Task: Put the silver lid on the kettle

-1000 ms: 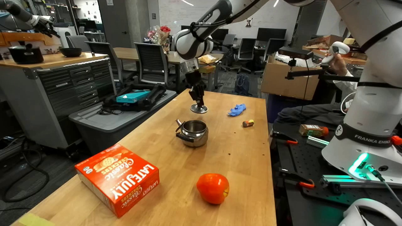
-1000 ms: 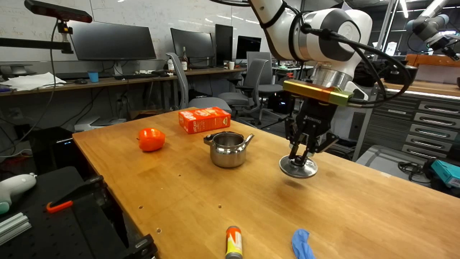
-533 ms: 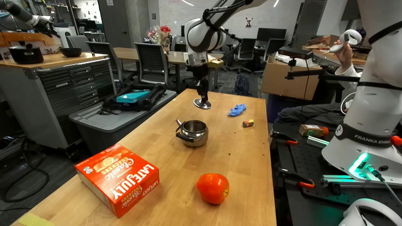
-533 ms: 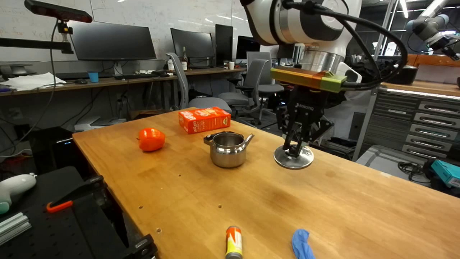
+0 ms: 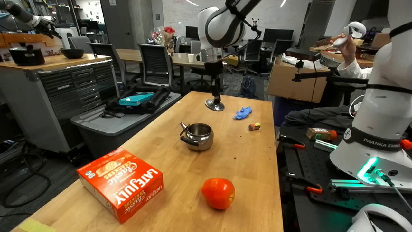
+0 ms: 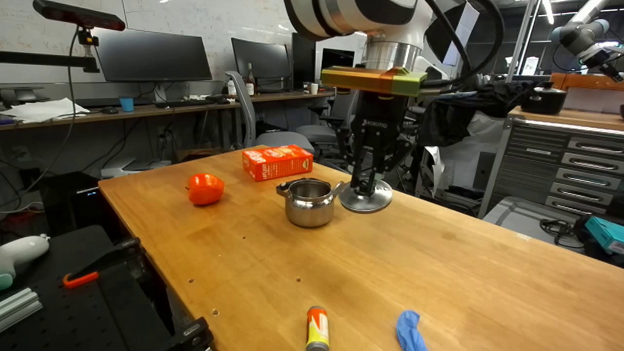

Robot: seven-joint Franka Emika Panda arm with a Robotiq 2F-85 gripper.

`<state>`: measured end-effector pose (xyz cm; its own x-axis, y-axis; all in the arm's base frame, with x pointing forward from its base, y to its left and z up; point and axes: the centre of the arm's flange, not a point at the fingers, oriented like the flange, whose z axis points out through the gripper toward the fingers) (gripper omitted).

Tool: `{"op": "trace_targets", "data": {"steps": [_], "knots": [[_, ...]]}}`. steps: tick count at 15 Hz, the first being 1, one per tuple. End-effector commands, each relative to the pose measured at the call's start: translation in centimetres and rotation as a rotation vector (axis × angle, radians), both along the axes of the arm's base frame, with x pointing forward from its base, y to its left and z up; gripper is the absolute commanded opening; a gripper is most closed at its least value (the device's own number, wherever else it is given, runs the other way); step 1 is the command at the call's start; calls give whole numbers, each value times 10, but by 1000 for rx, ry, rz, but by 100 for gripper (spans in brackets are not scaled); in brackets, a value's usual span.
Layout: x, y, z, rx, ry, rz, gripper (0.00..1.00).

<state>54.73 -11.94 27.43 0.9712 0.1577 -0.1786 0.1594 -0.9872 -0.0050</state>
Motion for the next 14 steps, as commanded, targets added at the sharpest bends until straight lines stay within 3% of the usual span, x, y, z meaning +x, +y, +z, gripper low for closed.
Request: {"op": "trace_targets", "data": {"steps": [1,14], "knots": [[-19,29,23,-24,-30,61,15],[3,94,16,-62,6,179,15]]}}
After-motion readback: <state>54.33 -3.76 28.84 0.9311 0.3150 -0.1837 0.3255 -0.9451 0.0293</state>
